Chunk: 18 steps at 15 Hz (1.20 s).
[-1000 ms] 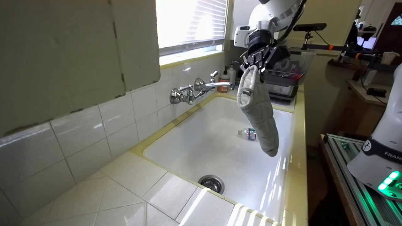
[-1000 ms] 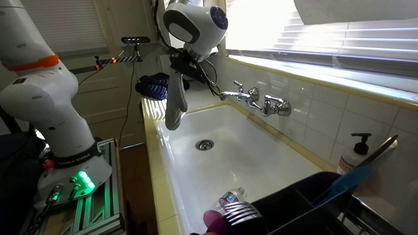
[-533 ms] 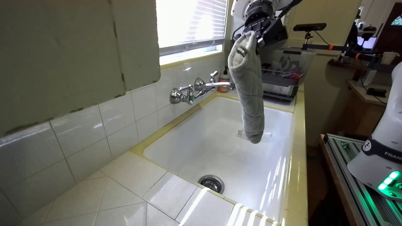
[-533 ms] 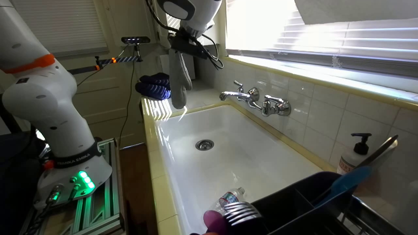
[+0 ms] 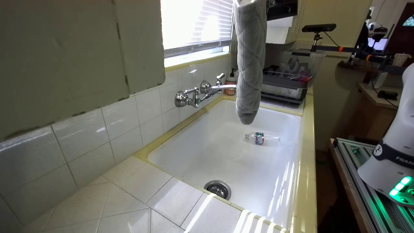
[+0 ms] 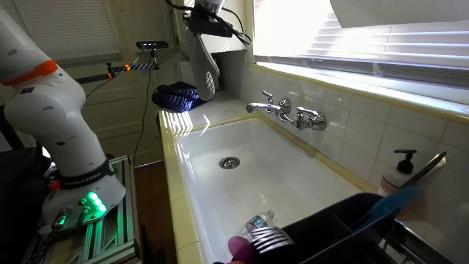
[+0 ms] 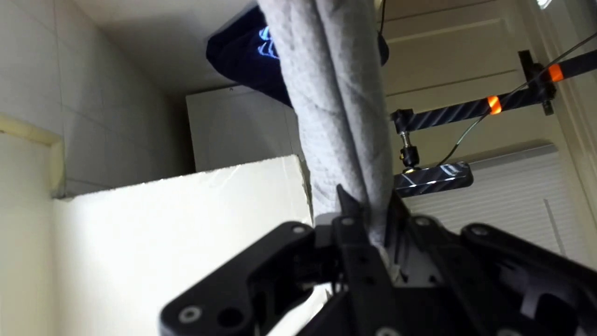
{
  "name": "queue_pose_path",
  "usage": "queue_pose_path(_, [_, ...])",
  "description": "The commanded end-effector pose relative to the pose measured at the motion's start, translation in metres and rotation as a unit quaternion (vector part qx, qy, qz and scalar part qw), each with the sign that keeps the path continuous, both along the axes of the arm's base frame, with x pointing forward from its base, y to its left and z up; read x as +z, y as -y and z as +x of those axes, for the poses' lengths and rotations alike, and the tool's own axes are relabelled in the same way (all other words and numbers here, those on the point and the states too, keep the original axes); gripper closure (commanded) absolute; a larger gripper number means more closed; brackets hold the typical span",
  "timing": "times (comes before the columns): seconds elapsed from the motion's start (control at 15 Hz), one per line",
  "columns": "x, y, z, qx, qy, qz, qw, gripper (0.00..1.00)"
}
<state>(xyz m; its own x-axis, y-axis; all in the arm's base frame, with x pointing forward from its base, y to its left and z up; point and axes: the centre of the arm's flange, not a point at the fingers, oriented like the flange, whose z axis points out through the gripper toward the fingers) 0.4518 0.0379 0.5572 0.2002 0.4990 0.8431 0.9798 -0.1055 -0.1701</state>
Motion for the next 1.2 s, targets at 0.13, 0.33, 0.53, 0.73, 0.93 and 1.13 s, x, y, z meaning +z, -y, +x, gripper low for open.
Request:
queue_pose_path(0.13, [0.058, -0.012, -0.01, 0.004, 0.085, 0.013, 0.9963, 0.96])
queue_pose_path(0.33, [0.062, -0.008, -0.009, 0.009, 0.081, 0.006, 0.9967, 0.96])
queue_pose_path(0.53, [0.066, -0.008, -0.009, 0.008, 0.083, 0.006, 0.9965, 0.84])
queue_pose_path(0.73, [0.062, -0.008, -0.007, 0.008, 0.079, 0.006, 0.9968, 0.84])
queue_pose_path(0.93, [0.061, -0.008, -0.006, 0.008, 0.079, 0.006, 0.9968, 0.84])
queue_pose_path(1.13, [0.061, -0.008, -0.006, 0.008, 0.079, 0.006, 0.9968, 0.84])
